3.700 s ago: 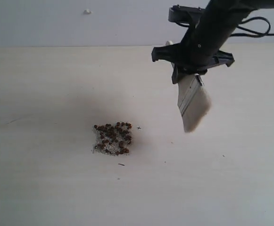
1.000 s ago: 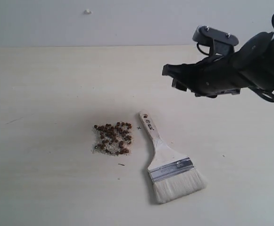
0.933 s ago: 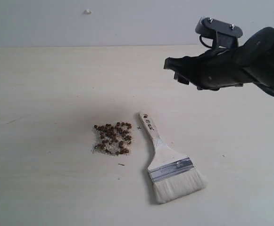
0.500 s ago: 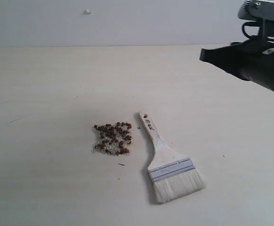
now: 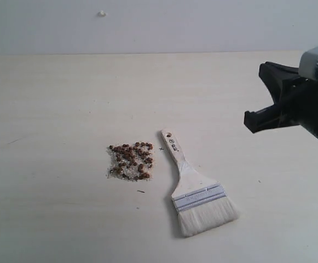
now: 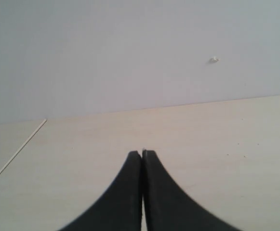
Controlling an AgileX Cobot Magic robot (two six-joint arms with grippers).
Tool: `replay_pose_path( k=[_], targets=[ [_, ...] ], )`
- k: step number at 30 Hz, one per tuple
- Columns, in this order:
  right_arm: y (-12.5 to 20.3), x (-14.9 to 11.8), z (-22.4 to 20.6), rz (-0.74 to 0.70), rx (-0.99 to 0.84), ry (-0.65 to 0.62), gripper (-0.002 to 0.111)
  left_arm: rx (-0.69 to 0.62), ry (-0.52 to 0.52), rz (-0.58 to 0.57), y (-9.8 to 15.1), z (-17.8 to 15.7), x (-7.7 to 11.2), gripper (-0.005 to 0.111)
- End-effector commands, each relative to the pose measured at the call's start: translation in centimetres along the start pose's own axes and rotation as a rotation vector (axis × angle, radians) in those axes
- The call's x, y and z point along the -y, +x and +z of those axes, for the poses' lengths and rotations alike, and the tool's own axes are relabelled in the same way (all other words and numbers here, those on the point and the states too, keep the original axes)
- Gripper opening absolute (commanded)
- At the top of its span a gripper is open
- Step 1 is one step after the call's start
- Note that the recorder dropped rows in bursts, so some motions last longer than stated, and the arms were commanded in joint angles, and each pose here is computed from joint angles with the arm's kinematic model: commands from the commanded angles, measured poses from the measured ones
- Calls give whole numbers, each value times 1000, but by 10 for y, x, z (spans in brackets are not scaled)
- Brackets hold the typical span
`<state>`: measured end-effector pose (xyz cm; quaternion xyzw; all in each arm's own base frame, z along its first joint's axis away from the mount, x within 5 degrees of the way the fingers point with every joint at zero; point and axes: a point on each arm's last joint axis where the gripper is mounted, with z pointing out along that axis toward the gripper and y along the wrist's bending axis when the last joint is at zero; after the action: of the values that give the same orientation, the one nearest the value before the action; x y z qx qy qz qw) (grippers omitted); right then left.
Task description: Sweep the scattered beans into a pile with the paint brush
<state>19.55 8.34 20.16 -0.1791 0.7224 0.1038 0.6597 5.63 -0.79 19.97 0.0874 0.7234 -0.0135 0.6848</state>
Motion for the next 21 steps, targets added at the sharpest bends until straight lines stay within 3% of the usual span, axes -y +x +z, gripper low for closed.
replay_pose_path(
  k=[1, 21],
  targets=[
    [1, -6, -15, 52, -6, -65, 0, 9, -1, -7, -1, -1, 0, 0],
    [8, -5, -18, 71, -93, -52, 0, 9, -1, -7, -1, -1, 0, 0]
  ],
)
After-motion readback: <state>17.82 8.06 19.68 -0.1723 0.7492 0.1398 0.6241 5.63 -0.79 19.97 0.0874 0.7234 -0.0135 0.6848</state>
